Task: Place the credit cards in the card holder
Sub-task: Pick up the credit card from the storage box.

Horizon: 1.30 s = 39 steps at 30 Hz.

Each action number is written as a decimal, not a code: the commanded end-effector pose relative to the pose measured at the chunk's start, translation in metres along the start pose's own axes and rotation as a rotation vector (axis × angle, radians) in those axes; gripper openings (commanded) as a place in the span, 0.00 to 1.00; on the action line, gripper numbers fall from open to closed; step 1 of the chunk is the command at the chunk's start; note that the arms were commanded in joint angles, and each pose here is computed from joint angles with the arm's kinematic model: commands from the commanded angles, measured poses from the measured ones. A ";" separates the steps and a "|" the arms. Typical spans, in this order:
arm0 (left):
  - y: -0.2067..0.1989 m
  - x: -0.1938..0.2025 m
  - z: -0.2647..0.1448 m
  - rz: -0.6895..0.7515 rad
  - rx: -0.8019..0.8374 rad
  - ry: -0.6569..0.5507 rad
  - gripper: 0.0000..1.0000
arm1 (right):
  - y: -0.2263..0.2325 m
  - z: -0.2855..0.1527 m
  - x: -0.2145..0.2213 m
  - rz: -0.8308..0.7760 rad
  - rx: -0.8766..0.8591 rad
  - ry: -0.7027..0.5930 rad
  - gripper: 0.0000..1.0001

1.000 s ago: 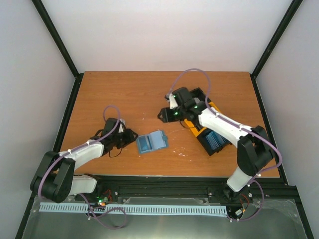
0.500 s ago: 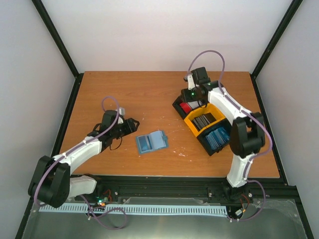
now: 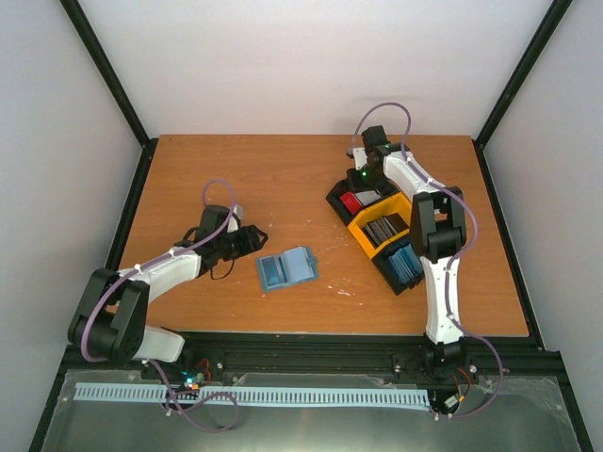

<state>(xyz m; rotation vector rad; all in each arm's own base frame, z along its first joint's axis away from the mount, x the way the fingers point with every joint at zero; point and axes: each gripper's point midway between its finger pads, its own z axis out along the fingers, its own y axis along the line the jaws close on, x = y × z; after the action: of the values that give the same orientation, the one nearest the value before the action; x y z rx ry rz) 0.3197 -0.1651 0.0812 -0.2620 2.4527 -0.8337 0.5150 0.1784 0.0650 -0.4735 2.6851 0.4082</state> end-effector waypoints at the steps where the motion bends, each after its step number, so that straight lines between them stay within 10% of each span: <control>1: -0.007 -0.014 0.004 0.018 0.015 -0.016 0.60 | 0.005 0.006 0.006 -0.017 -0.041 0.040 0.31; 39: 0.003 -0.010 0.014 0.013 -0.019 0.022 0.58 | 0.042 -0.021 0.017 0.032 -0.217 0.078 0.17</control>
<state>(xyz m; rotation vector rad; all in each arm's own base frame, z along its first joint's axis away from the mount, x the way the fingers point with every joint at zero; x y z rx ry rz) 0.3260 -0.1662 0.0651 -0.2718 2.5033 -0.8150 0.4895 0.1958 0.0582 -0.5166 2.7598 0.6199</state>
